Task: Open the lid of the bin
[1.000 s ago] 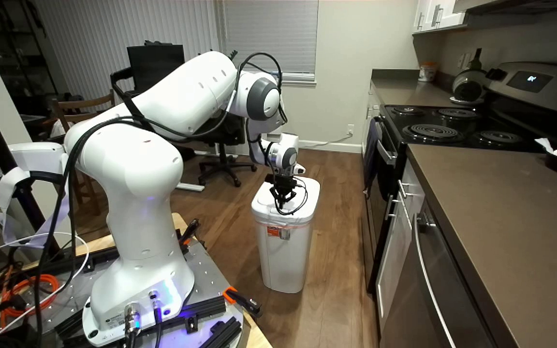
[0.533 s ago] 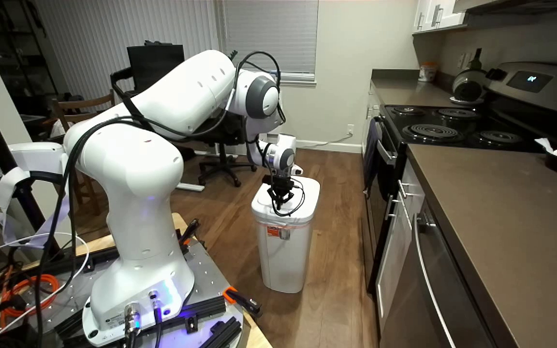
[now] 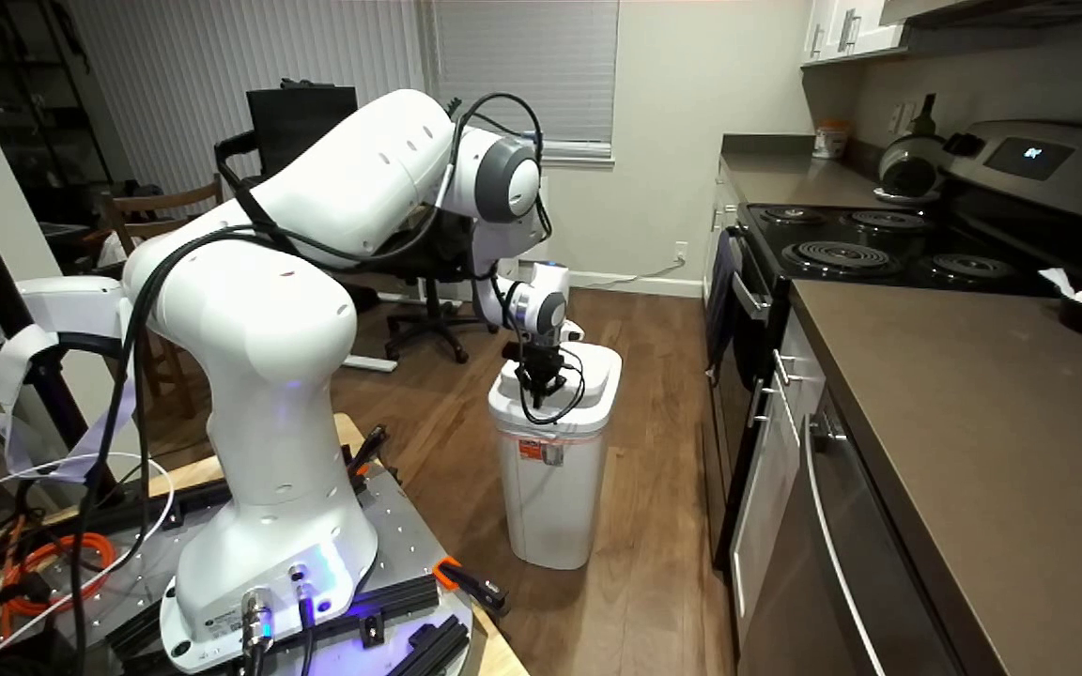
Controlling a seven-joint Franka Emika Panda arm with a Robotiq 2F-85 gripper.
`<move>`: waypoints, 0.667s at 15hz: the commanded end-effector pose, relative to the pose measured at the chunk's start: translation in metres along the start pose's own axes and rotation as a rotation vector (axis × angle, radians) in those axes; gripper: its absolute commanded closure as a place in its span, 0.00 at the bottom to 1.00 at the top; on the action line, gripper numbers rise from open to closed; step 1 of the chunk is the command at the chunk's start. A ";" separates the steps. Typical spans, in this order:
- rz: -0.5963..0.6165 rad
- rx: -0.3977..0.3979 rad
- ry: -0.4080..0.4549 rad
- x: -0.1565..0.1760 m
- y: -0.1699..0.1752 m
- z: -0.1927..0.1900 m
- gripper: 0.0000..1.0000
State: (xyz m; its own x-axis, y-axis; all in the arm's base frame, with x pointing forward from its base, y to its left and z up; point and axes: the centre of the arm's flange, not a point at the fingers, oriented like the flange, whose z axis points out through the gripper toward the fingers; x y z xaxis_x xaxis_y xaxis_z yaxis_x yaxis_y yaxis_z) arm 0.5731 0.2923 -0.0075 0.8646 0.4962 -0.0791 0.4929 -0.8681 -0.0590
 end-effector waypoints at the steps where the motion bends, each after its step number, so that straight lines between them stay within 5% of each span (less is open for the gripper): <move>1: 0.044 -0.001 0.009 -0.032 -0.011 0.002 0.98; 10: 0.077 -0.094 0.112 -0.060 -0.025 -0.018 0.98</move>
State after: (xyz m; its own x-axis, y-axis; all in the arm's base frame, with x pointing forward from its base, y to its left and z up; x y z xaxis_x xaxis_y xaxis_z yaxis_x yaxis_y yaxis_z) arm 0.5344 0.2884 -0.0097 0.8952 0.4457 0.0055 0.4457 -0.8952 -0.0082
